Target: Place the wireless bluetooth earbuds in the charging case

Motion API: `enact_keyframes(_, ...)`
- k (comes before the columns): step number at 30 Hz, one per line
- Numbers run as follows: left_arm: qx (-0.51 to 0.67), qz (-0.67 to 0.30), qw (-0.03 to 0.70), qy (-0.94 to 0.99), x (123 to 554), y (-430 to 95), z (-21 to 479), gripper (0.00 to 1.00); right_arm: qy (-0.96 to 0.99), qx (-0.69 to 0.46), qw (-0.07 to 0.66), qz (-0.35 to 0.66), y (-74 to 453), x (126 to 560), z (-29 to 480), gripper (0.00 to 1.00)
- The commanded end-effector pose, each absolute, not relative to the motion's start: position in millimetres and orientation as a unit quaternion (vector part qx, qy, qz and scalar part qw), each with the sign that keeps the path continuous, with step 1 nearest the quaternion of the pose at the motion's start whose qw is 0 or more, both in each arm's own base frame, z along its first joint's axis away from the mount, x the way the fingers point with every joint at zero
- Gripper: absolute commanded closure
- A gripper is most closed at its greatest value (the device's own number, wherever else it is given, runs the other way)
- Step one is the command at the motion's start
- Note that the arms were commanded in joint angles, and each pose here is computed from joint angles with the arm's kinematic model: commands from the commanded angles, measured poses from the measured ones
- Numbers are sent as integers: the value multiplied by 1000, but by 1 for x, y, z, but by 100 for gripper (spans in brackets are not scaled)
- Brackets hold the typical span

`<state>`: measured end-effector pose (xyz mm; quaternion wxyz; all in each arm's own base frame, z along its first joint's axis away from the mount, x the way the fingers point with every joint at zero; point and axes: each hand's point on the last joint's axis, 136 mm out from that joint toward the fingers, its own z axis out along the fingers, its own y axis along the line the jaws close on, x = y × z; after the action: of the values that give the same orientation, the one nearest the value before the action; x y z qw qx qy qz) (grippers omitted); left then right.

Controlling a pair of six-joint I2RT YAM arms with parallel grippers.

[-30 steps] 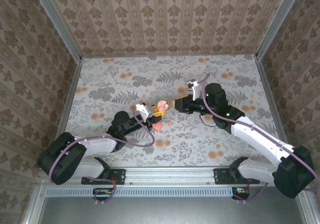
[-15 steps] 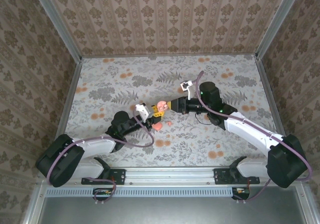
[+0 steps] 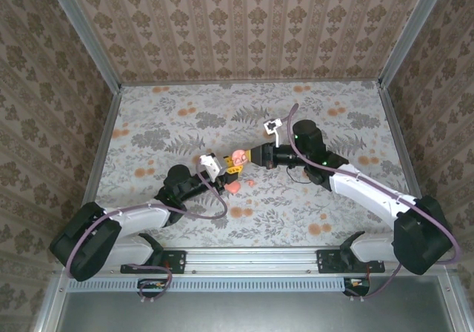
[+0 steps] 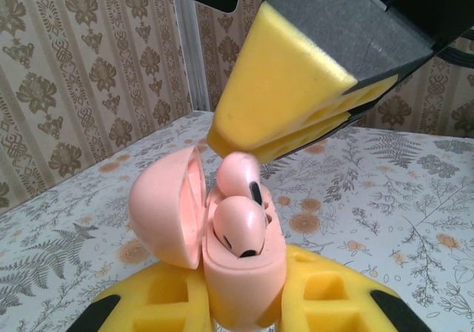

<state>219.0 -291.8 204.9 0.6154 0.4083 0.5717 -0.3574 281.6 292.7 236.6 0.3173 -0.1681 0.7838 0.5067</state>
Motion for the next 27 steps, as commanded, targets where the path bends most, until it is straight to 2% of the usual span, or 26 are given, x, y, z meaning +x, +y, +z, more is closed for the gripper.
enact_keyframes(1,416,-355,621,561,214,-290,208,94,765,-189,324,524,302,282,252,83)
enact_keyframes(8,416,-354,623,560,213,-289,209,94,767,-193,320,522,305,282,251,84)
enact_keyframes(17,414,-351,621,565,214,-288,206,94,762,-200,357,502,295,280,260,81)
enact_keyframes(24,409,-360,617,568,214,-288,207,95,751,-201,411,476,281,280,270,76)
enact_keyframes(27,404,-372,613,568,213,-287,207,95,746,-197,440,460,271,279,272,69)
